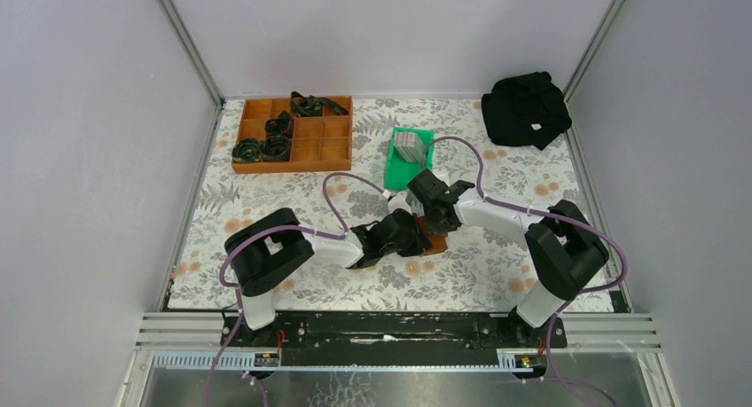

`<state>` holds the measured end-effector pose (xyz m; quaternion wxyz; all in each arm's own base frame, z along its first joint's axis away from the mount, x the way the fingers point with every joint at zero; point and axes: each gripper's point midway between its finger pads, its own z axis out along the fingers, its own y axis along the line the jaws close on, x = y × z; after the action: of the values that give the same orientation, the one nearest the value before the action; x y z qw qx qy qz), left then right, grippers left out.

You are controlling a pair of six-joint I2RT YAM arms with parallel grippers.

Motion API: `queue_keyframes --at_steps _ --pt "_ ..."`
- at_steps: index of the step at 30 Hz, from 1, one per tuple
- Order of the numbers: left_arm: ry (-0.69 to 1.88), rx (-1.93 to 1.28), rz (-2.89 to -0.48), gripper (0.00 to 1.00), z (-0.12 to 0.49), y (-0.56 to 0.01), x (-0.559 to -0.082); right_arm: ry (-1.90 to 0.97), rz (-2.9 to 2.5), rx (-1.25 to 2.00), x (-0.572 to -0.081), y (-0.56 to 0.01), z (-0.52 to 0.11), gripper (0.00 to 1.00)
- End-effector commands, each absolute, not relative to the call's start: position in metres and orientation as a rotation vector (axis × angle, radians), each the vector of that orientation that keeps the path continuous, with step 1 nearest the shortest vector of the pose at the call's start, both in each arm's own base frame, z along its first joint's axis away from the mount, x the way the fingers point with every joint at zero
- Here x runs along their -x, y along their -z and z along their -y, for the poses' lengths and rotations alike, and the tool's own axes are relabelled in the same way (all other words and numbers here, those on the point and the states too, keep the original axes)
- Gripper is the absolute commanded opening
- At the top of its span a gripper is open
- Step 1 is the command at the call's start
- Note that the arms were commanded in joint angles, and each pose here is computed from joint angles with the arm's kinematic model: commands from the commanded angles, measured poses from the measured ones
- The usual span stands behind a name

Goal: Put the credit cards into the card holder
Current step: Close the card holder at the center of the board.

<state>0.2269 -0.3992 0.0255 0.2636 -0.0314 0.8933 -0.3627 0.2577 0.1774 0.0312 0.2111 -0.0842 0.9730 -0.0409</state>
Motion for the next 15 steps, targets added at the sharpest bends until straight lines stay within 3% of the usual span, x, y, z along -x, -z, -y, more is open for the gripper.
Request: queue_keyframes --at_steps 1,15 --pt "0.611 0.041 -2.644 0.00 0.331 0.049 -0.202 0.166 -2.665 0.258 -0.264 -0.042 -0.178 0.31" --pt "0.617 0.050 -2.650 0.00 0.331 0.050 -0.201 0.172 -2.618 0.288 -0.266 -0.058 -0.183 0.12"
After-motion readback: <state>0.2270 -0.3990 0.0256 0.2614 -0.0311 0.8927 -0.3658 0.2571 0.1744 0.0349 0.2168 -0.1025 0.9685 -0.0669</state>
